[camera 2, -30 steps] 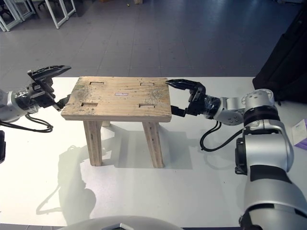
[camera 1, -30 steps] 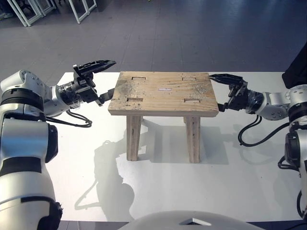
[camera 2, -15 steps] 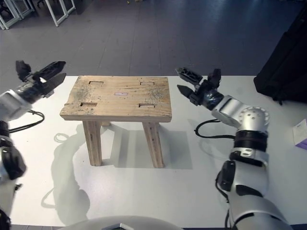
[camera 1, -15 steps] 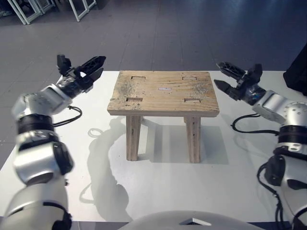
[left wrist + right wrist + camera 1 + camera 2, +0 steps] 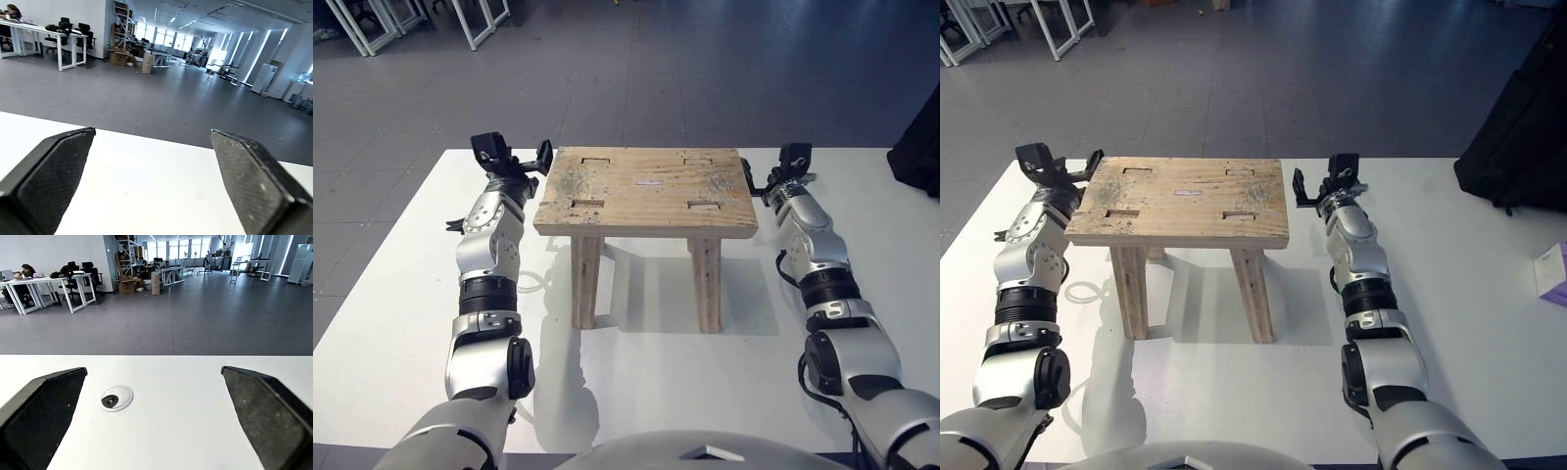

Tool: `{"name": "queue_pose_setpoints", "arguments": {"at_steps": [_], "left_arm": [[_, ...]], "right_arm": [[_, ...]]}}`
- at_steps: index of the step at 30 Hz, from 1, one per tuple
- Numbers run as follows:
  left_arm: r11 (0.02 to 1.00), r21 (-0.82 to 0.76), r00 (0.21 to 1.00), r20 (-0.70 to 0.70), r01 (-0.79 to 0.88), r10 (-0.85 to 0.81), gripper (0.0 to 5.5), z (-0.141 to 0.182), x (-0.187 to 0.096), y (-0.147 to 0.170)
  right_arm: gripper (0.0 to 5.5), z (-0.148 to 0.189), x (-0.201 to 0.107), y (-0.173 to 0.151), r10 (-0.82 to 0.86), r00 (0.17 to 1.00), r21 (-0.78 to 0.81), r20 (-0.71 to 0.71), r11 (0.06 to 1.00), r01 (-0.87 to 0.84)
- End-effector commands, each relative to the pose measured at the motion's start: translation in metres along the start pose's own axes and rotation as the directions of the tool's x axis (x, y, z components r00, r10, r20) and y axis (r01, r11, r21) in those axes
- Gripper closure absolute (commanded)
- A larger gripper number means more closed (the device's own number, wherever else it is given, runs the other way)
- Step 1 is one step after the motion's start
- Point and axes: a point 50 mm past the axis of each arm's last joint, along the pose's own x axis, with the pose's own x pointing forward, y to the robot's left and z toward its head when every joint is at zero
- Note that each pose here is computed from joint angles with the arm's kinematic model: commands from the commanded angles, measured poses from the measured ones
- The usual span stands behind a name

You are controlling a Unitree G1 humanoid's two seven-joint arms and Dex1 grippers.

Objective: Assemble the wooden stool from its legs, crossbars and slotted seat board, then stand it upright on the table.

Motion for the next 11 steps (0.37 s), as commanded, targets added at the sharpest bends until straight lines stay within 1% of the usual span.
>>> {"name": "queue_pose_setpoints", "arguments": {"at_steps": [1,7,11], "left_arm": [[0.999,0.029,1.0,0.014,-0.019,0.019,1.17,0.0022,-0.0014,0.0008],[0.999,0.026,0.999,0.025,-0.041,0.04,1.17,0.0024,-0.0034,0.0052],[0.999,0.024,0.999,0.034,-0.034,0.033,1.17,0.0087,0.0003,0.004]], "right_arm": [[0.43,0.002,0.0059,0.0053,0.017,1.0,-0.017,-0.004,1.0,-0.017],[0.43,0.0044,0.0114,0.0091,0.014,1.0,-0.007,0.005,1.0,-0.013],[0.43,0.0079,0.0141,0.0114,0.011,1.0,0.002,0.016,1.0,-0.011]]}}
